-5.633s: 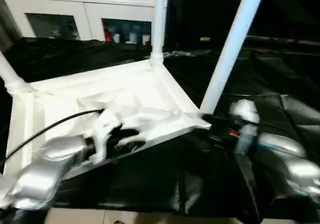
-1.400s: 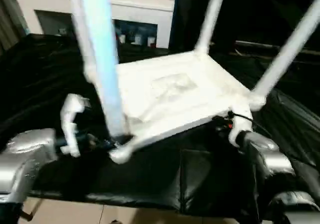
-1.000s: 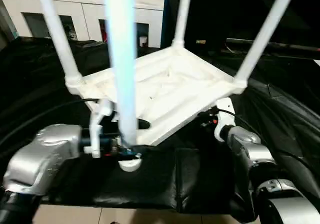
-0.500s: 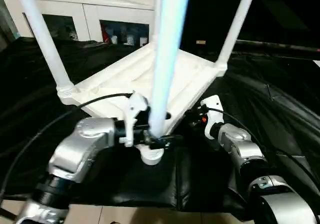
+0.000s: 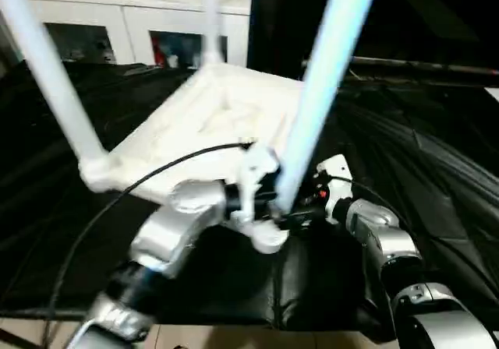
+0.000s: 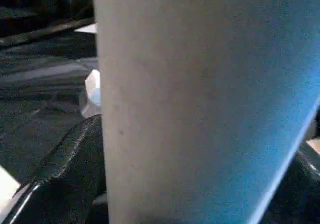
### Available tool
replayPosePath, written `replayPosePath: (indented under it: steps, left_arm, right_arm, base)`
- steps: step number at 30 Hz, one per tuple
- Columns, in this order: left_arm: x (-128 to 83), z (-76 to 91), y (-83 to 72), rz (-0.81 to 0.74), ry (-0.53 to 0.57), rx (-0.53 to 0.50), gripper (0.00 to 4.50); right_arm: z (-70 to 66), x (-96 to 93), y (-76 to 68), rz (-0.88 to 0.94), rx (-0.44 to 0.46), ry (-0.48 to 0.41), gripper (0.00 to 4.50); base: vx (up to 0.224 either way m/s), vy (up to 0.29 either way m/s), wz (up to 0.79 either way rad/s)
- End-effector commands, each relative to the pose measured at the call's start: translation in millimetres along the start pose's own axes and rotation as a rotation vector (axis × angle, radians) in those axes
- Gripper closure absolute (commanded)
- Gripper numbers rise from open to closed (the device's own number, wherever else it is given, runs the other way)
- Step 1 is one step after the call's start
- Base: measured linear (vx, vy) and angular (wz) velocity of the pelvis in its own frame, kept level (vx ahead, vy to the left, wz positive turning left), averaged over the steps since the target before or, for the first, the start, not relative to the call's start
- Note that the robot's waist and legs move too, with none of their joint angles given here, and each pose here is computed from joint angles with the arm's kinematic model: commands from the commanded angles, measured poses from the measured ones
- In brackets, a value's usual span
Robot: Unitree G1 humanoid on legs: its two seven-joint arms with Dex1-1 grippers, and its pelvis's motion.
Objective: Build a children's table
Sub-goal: Rotate table base
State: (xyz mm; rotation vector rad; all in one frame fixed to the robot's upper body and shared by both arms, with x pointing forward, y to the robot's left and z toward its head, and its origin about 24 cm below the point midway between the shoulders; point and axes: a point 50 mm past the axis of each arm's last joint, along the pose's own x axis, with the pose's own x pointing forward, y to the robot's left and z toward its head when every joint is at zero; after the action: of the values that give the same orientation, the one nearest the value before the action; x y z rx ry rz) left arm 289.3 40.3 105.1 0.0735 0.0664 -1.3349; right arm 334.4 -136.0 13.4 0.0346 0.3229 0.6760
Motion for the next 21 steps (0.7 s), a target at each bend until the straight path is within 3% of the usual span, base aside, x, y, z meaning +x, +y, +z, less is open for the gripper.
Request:
replayPosePath:
  steps: [1, 8, 12, 17, 21]
  left_arm:
    - [13, 7.0, -5.2, -0.037, -0.005, 0.040, 0.00]
    - [16, 4.2, 1.9, 0.042, -0.002, 0.077, 0.00]
    - [13, 1.8, 5.7, 0.059, 0.014, 0.103, 0.00]
    - [-32, -5.1, 11.1, -0.061, 0.102, 0.102, 0.00]
    - [-50, -10.3, 12.7, -0.100, 0.169, 0.110, 0.00]
  right_arm:
    - [6.1, 13.4, 24.0, 0.133, -0.020, -0.027, 4.43]
    - [3.2, 6.5, 22.9, 0.164, -0.031, -0.027, 4.43]
    - [2.9, 2.0, 15.2, 0.121, -0.063, -0.017, 4.43]
    - [21.6, -29.9, -21.2, 0.010, -0.118, -0.073, 4.43]
    - [27.9, -43.7, -29.2, 0.022, -0.165, -0.078, 4.43]
  base:
    - [0.000, 0.000, 0.00]
    - [0.000, 0.000, 0.00]
    - [0.000, 0.000, 0.00]
    - [0.000, 0.000, 0.00]
    - [0.000, 0.000, 0.00]
